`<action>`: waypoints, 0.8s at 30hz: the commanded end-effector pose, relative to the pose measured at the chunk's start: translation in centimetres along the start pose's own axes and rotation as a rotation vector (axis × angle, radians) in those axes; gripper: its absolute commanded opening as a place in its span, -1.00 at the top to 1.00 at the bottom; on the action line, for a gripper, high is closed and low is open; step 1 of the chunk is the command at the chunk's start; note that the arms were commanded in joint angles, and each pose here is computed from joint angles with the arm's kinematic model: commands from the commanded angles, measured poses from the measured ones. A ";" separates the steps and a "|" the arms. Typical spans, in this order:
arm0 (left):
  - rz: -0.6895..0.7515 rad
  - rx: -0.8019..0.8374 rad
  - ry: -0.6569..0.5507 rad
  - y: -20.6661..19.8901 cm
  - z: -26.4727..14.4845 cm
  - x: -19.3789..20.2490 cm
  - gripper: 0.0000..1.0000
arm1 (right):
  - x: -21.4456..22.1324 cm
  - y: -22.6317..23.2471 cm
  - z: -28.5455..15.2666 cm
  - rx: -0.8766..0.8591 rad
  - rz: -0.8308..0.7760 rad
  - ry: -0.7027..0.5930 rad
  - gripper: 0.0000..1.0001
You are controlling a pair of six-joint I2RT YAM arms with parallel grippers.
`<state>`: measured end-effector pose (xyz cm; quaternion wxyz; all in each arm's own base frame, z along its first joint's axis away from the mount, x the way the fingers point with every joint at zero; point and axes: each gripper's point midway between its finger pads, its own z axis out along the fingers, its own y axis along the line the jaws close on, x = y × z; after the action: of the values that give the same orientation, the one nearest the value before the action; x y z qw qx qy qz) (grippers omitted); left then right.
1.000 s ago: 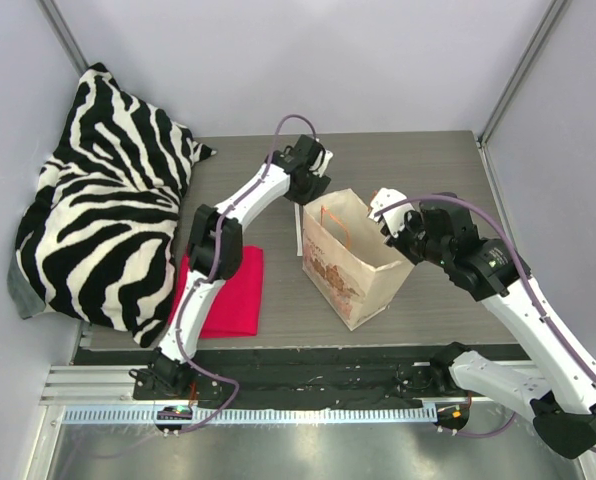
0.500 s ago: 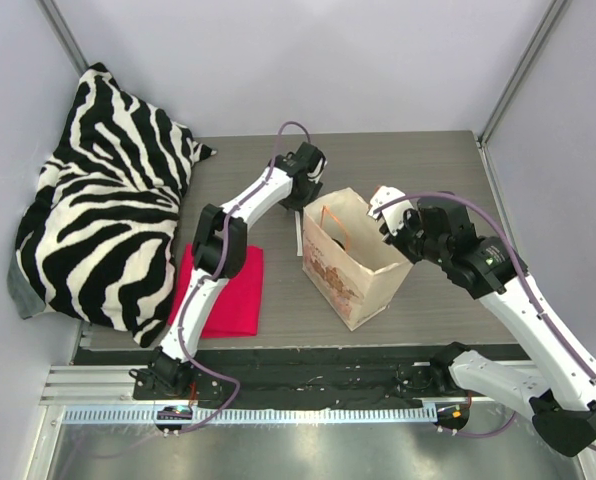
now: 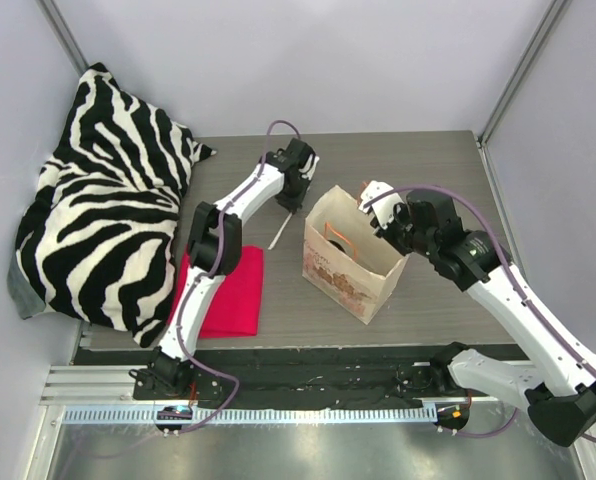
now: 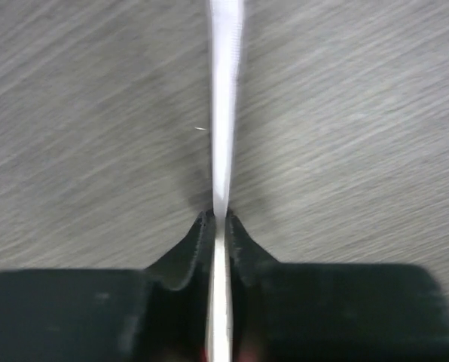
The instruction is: Pack the takeout coffee
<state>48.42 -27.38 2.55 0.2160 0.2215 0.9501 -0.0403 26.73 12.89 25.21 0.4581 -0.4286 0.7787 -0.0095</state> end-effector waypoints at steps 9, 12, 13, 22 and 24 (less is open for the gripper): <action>-0.089 0.236 -0.394 2.3 -12.5 -9.4 1.00 | -3.9 -2.7 1.1 0.087 0.057 -0.098 0.39; -0.079 0.328 -0.506 1.6 -16.7 -11.6 1.00 | -4.6 -3.1 0.7 0.096 0.078 -0.116 0.22; -0.067 0.364 -0.539 1.3 -18.0 -12.3 1.00 | -4.9 -3.3 0.3 0.102 0.085 -0.127 0.17; -0.052 0.576 -0.805 -0.4 -29.5 -16.8 1.00 | -7.3 -5.0 -1.8 0.154 0.121 -0.184 -0.49; -0.011 0.659 -0.875 -1.4 -32.2 -17.5 1.00 | -7.8 -5.4 -2.4 0.164 0.130 -0.197 -0.63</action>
<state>51.10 -29.10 31.10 0.4605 0.2098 0.7926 -0.3402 29.87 14.11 30.36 0.5211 -0.3695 0.7694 -0.0022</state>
